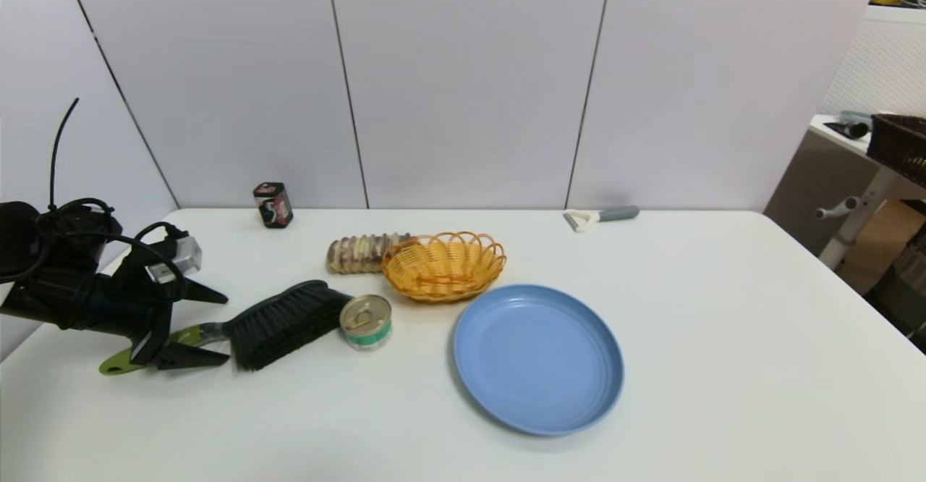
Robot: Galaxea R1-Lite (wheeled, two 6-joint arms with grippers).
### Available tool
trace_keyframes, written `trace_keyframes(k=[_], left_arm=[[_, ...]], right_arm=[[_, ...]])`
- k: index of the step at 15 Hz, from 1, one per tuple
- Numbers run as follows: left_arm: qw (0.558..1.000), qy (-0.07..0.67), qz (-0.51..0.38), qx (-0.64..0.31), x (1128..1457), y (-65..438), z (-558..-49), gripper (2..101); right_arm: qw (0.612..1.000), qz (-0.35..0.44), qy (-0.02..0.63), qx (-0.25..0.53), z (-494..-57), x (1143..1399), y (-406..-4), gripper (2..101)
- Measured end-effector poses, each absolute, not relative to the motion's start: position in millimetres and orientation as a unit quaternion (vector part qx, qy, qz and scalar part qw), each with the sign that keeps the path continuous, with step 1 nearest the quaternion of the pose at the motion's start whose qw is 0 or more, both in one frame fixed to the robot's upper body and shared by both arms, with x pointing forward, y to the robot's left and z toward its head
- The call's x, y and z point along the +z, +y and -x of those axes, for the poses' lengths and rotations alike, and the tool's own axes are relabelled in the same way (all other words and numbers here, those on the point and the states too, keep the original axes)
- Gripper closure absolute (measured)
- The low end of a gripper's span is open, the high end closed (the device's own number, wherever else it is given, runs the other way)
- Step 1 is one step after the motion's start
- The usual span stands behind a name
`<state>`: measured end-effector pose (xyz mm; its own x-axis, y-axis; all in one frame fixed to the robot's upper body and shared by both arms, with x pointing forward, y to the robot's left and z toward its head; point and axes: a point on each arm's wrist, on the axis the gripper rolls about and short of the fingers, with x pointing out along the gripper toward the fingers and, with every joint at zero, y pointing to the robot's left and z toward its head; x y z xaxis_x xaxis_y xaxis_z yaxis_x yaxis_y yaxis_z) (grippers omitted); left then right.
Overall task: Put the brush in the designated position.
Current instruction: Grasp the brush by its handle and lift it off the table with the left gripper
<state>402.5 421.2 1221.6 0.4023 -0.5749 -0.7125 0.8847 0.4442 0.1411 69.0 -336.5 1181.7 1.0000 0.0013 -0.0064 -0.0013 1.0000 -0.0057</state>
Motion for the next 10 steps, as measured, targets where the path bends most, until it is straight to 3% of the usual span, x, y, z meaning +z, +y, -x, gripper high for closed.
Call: trace_keyframes(k=[1,4,8,9,10], left_arm=[[0.796,0.298,-0.259,-0.459,1221.1,421.2,-402.6,9.4],[0.795,0.302,-0.256,-0.46,1218.6,421.5,-403.3,37.9],[0.793,0.306,-0.254,-0.462,1216.1,422.0,-403.6,62.6],[0.791,0.307,-0.252,-0.465,1215.4,421.6,-402.8,82.5],[0.789,0.313,-0.245,-0.469,1214.6,421.0,-400.7,82.6]], right_arm=[[1.0,0.003,0.003,0.001,-69.0,1181.7,-336.5,5.0],[1.0,0.003,0.003,0.001,-69.0,1181.7,-336.5,5.0],[1.0,0.003,0.003,0.001,-69.0,1181.7,-336.5,5.0],[1.0,0.003,0.003,0.0,-69.0,1181.7,-336.5,5.0],[1.0,0.003,0.003,0.001,-69.0,1181.7,-336.5,5.0]])
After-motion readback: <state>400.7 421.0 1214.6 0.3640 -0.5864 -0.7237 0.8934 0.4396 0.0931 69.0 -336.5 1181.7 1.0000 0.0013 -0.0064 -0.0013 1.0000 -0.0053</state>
